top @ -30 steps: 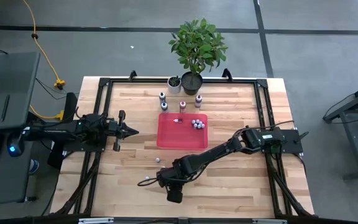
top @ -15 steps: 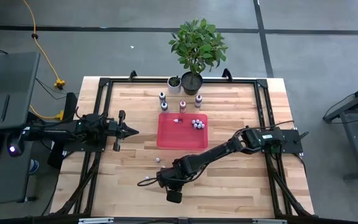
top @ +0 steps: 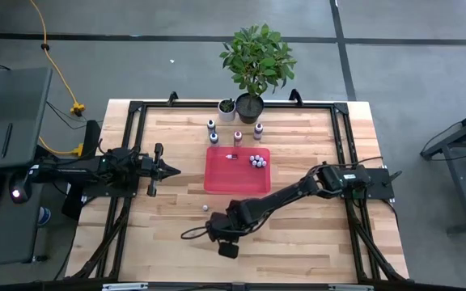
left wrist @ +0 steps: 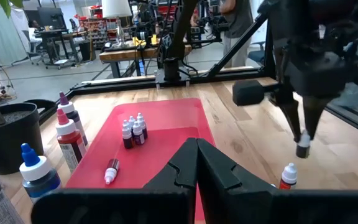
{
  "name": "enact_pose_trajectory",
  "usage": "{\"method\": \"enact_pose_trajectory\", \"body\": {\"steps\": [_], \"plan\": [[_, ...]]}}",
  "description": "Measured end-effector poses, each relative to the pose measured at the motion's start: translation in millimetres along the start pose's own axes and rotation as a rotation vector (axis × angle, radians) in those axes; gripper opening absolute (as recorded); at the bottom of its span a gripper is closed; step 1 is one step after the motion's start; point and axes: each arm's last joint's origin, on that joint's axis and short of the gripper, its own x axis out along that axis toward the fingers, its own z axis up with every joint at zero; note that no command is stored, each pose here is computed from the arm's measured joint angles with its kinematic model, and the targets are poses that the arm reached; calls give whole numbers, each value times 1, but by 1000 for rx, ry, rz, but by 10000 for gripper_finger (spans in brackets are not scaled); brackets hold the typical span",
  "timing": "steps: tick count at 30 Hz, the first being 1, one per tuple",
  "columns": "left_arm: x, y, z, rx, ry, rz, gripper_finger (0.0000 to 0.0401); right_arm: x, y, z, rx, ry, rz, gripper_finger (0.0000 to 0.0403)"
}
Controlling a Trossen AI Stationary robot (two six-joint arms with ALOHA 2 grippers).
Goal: Pick & Place food coloring
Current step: Put the small green food coloring bottle into the pink container
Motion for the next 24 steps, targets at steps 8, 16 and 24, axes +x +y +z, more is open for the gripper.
{"method": "enact_pose_trajectory", "body": {"steps": [8,16,24], "plan": [[0,0,0,0,0,0,0,-12,1,0,40,-15,8,47],[0,0,0,0,-1,0,0,-38,1,1,75,-56,-6,46],[0,0,0,0,0,0,0,-74,-2,1,72,-117,-20,46]]}}
